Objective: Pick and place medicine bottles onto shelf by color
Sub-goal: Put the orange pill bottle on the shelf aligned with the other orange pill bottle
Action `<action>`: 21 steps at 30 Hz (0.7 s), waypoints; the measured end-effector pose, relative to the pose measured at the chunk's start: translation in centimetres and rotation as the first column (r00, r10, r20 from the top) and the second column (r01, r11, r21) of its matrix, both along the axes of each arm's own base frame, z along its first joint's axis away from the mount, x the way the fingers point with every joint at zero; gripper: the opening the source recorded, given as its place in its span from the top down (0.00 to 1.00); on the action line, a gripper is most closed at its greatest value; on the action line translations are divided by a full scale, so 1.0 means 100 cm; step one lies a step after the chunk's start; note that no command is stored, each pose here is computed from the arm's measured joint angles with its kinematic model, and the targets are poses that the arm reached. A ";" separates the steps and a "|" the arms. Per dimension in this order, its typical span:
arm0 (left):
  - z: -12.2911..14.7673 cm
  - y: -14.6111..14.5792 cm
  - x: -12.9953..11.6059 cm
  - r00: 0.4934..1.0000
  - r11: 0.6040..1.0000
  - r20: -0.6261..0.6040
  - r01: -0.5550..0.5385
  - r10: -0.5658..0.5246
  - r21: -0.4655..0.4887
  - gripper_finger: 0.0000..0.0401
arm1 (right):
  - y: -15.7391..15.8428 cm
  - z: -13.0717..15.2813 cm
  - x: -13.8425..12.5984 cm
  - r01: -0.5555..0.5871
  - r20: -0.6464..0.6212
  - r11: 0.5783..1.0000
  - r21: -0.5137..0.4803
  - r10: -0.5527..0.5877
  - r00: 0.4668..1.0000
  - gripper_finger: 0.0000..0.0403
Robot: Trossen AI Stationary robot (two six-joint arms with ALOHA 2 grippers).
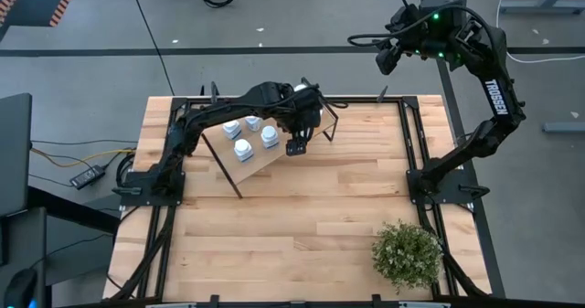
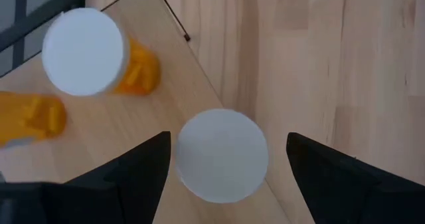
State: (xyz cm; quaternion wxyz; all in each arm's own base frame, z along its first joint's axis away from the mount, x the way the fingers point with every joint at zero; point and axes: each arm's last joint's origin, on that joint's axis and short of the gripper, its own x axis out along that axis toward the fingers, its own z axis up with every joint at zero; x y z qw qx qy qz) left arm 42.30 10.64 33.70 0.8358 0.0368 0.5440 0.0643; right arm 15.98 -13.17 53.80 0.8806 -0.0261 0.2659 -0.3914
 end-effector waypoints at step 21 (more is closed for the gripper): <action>-0.001 0.002 -0.001 0.999 0.999 -0.020 -0.035 0.036 0.024 0.32 | 0.000 0.000 0.000 0.011 0.017 1.000 0.014 -0.011 1.000 0.39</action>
